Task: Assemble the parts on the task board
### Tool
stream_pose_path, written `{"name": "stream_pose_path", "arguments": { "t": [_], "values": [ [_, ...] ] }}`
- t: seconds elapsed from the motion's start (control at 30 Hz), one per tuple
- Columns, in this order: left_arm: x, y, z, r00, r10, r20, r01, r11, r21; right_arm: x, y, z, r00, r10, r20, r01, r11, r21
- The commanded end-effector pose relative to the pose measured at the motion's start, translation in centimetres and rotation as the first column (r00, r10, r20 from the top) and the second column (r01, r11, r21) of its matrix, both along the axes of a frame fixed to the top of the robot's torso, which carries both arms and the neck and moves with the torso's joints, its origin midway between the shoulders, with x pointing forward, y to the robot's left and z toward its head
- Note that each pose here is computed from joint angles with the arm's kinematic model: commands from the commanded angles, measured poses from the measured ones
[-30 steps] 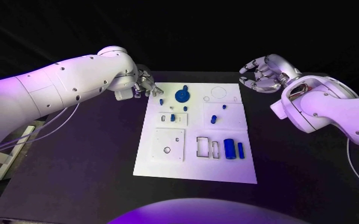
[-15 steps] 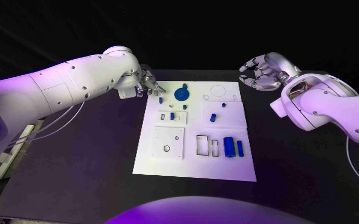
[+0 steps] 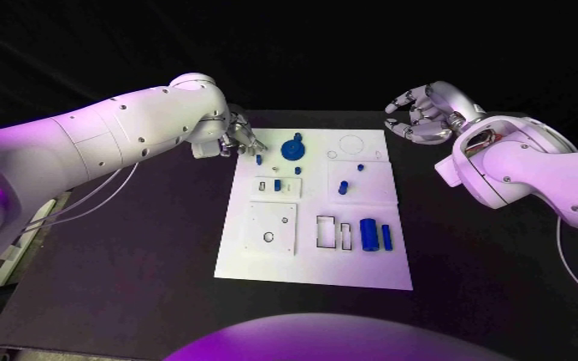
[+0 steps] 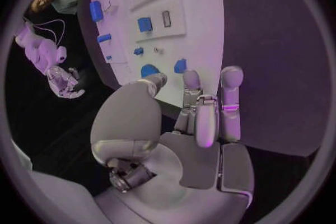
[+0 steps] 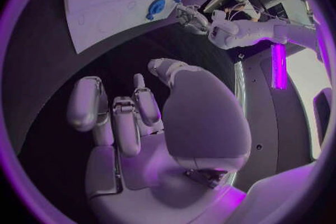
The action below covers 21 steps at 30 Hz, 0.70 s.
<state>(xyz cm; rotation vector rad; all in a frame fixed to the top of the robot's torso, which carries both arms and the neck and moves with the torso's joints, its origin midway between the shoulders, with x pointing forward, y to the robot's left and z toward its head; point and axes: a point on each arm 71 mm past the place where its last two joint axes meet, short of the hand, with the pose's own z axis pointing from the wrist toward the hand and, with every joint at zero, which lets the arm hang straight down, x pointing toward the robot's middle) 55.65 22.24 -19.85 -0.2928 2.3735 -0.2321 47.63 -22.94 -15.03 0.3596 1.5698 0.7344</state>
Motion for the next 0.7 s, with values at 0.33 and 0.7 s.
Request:
{"name": "stream_pose_path", "arguments": {
  "t": [0.33, 0.7],
  "values": [
    [-0.11, -0.28, -0.89, 0.998, -0.034, -0.052, 0.035, 0.999, 0.013, -0.09, 0.22, 0.02, 1.0, 0.013, 0.005, -0.013, 1.0, -0.008],
    [-0.09, -0.37, -1.13, 0.998, -0.026, -0.057, 0.026, 1.0, 0.003, -0.11, 0.26, 0.02, 1.0, 0.014, 0.005, -0.014, 1.0, -0.007]
  ]
}}
